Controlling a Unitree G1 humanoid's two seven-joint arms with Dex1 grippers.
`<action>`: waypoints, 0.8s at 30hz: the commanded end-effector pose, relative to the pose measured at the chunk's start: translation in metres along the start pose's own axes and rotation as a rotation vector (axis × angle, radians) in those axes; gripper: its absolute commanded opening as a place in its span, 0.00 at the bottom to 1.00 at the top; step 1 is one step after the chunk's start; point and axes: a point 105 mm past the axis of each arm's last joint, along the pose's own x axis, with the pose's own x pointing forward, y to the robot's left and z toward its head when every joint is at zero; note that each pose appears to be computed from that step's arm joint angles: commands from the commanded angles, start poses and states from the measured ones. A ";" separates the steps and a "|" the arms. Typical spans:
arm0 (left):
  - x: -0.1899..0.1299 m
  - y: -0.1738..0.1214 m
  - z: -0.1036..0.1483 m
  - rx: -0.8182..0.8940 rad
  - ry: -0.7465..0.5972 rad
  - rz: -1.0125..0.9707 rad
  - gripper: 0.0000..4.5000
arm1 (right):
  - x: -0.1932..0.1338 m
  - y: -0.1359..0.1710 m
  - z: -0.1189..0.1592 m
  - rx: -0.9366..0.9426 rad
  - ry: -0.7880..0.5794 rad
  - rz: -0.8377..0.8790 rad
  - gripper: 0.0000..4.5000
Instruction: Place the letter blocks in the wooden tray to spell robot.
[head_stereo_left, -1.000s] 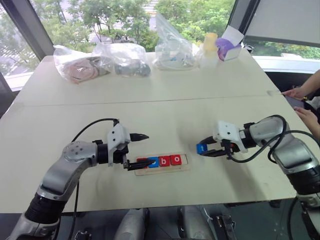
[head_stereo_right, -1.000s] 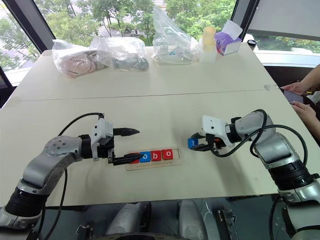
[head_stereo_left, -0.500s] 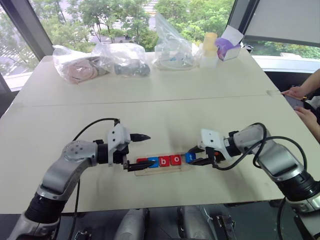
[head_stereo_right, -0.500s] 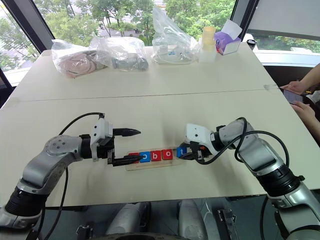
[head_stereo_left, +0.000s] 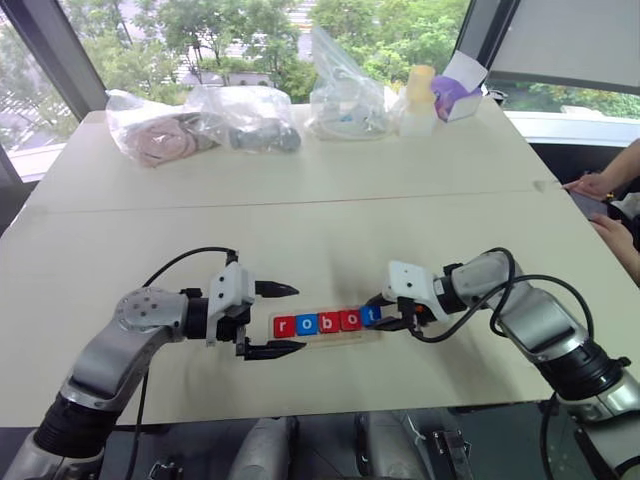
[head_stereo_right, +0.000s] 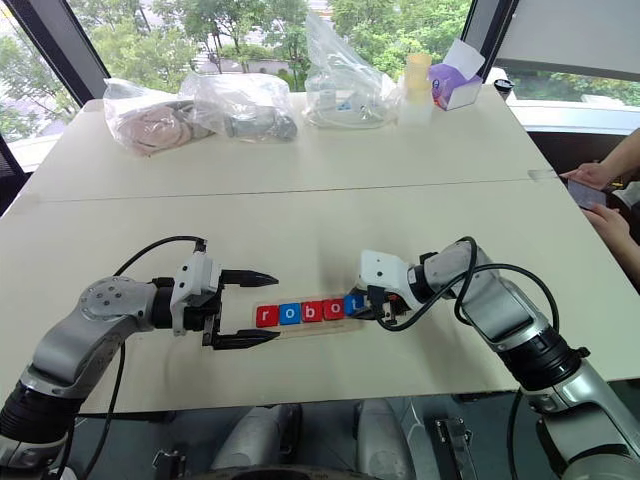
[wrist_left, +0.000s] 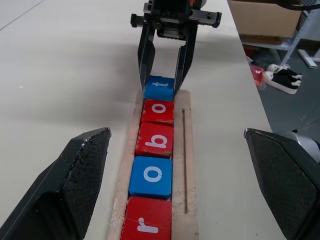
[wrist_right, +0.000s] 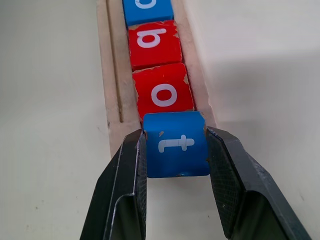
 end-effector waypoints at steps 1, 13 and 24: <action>0.000 0.001 0.010 0.048 -0.021 0.009 1.00 | 0.000 0.000 0.009 -0.048 -0.009 -0.001 0.25; 0.001 0.003 0.009 0.045 -0.028 0.030 1.00 | 0.006 0.004 0.011 -0.059 -0.010 0.021 0.25; 0.001 0.003 0.005 0.041 -0.031 0.042 1.00 | 0.011 0.003 0.006 -0.072 0.003 0.021 0.25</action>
